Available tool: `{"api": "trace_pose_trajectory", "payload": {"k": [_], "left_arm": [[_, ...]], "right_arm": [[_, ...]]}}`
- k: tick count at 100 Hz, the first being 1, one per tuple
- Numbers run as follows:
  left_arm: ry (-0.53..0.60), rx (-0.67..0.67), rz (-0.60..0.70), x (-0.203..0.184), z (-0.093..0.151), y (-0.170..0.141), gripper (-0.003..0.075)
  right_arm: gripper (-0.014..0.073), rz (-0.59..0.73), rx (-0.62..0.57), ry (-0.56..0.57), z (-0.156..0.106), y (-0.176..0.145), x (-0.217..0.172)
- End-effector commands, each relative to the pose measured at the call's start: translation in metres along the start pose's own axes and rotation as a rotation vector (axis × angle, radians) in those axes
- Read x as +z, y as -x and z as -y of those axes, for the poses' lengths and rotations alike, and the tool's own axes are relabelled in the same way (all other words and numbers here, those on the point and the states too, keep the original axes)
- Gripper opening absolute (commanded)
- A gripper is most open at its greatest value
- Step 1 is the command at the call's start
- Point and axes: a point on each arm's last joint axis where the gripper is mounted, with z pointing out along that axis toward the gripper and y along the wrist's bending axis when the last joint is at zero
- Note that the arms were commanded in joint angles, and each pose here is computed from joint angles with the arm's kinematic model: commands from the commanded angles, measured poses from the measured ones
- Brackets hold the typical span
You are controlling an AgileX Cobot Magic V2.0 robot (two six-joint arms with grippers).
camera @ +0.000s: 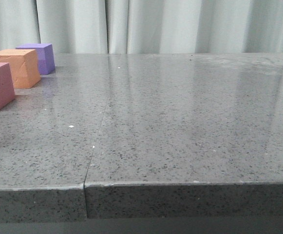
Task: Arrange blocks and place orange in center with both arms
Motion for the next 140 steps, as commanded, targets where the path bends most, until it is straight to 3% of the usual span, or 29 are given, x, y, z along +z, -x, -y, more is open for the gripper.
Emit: {"api": "trace_pose_trajectory", "payload": {"k": [1,69,82,104,140], "left_arm": [[-0.027,-0.003,0.084,-0.005,0.002,0.007,-0.002],[-0.116,0.0,0.234,-0.017,-0.004,-0.065,-0.002],[-0.079,0.065,0.255,-0.023,-0.009,-0.071,-0.002],[-0.009,0.057,0.295,-0.033,-0.019,-0.087,-0.002],[0.011,0.064,0.379,-0.049,-0.025,-0.125,-0.002]], "right_arm": [[-0.0067,0.083,-0.018,0.014,-0.003,0.012,-0.002],[-0.0067,0.083,-0.018,0.014,-0.003,0.012,-0.002],[-0.0067,0.083,-0.018,0.014,-0.003,0.012,-0.002],[-0.0067,0.083,-0.018,0.014,-0.003,0.012,-0.002],[-0.0067,0.083,-0.018,0.014,-0.003,0.012,-0.002]]}}
